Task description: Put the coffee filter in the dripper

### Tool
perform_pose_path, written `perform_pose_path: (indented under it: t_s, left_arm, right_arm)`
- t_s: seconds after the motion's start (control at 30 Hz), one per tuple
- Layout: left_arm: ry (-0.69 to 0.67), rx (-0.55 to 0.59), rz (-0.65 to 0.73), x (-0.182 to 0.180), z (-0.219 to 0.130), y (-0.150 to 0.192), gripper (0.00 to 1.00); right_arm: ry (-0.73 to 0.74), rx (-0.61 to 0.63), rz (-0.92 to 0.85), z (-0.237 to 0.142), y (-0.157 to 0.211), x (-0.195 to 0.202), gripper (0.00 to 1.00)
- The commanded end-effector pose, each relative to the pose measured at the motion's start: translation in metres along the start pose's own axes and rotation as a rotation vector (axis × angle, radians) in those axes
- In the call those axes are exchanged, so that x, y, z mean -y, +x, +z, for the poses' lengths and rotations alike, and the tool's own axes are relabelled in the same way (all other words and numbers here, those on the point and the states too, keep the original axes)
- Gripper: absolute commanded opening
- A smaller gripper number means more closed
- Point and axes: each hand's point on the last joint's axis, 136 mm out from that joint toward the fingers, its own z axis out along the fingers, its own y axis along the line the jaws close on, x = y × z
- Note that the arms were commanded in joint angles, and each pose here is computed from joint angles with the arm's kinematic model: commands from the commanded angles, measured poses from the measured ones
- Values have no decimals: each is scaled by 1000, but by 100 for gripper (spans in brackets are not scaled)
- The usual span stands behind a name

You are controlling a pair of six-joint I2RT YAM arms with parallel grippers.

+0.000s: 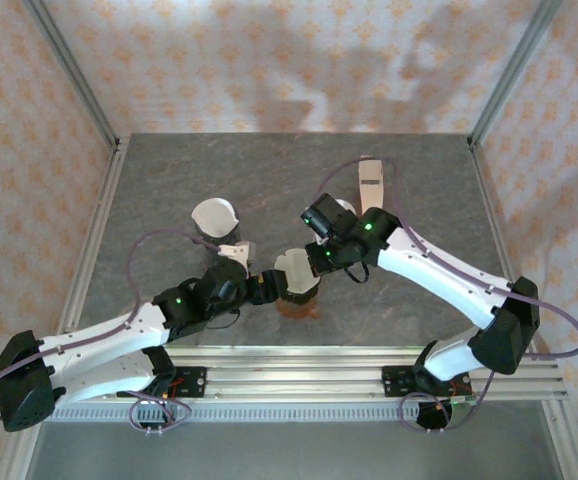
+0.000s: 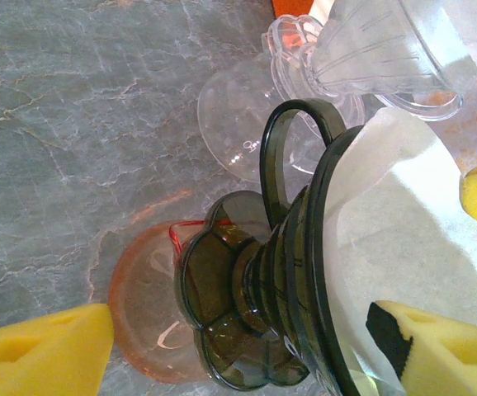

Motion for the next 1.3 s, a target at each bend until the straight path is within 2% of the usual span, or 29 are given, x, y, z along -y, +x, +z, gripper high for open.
perform_pose_path:
  t_s: [0.0, 0.27, 0.4, 0.57, 0.73, 0.9, 1.0, 1.27]
  left_arm:
    - [6, 2, 0, 3, 1, -3, 83]
    - [14, 6, -6, 5, 1, -4, 82]
    - [37, 27, -11, 10, -3, -9, 88]
    - [61, 52, -20, 15, -9, -15, 90]
    - [79, 66, -25, 22, -14, -22, 79]
    - [52, 61, -13, 18, -16, -21, 72]
    - [37, 57, -14, 14, -16, -20, 63]
    - [14, 37, -2, 9, -14, -15, 48]
  right_arm:
    - [23, -7, -19, -1, 0, 1, 0]
    - [50, -6, -32, 0, 1, 3, 0]
    - [56, -1, -35, -1, 1, 3, 0]
    - [62, 2, -36, -2, 0, 3, 0]
    - [63, 5, -36, -2, 0, 3, 0]
    - [64, 2, -36, -2, 1, 3, 0]
    - [65, 1, -37, -1, 2, 4, 0]
    - [66, -2, -32, 0, 3, 4, 0]
